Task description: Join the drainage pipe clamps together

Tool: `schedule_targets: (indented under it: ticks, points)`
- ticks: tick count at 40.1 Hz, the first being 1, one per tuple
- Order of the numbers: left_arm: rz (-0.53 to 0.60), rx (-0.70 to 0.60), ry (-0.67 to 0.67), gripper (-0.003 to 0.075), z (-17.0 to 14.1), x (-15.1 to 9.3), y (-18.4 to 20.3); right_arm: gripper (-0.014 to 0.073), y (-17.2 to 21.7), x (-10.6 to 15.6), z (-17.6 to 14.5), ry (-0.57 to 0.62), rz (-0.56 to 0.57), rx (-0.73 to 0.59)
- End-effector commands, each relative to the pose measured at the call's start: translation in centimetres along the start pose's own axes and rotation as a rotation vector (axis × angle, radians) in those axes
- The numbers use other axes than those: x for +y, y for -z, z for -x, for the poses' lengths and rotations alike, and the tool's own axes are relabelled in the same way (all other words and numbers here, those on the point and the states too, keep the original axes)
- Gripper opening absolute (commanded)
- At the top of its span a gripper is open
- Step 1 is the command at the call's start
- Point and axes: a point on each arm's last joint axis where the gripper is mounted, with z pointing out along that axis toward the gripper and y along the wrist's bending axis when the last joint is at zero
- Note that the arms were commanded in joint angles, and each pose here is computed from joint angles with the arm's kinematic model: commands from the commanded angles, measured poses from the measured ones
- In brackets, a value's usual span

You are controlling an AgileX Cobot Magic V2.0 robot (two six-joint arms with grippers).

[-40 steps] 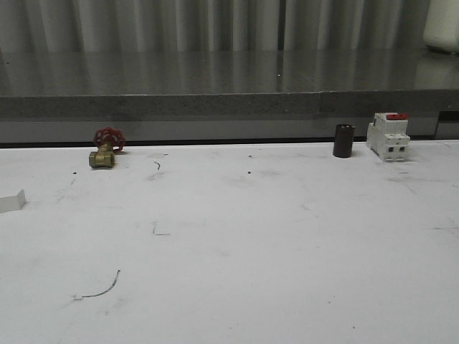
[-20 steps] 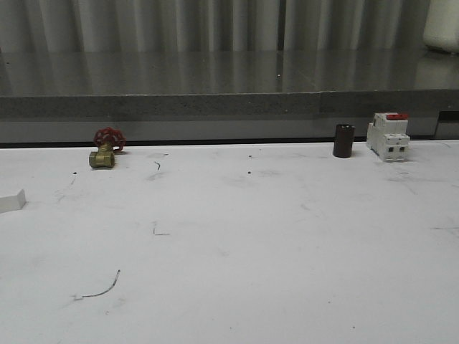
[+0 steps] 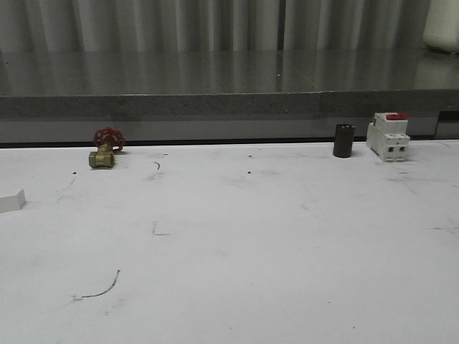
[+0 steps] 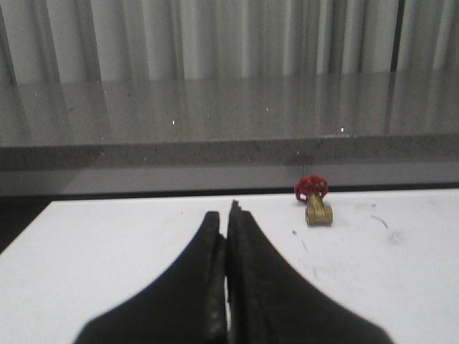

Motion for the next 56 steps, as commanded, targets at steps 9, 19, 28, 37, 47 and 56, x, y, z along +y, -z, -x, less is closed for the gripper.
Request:
schedule_targets:
  ticks: [9,19,28,37,47,56]
  points:
    - [0.027,-0.326,-0.116,-0.002,7.1,0.2,1.2,-0.0112,2.3,-0.3,7.8,0.001,-0.023,-0.307]
    - [0.028,-0.112,-0.146,-0.002,12.6,0.7,-1.1,-0.0112,1.5,0.0,12.8,-0.002,0.019,-0.116]
    - [0.016,-0.001,-0.146,-0.002,12.8,0.7,-4.0,-0.0111,-0.8,0.0,14.2,-0.043,0.034,-0.028]
    - [0.015,0.002,-0.143,0.0113,12.8,0.7,-4.1,0.0113,-0.8,0.0,14.2,-0.046,0.033,-0.032]
    - [0.015,0.002,-0.142,0.068,12.8,0.7,-4.1,0.0613,-0.8,0.0,14.2,-0.046,0.034,-0.029]
    - [0.015,0.002,-0.141,0.0643,12.8,0.7,-4.1,0.0593,-0.9,0.0,14.1,-0.046,0.034,-0.028]
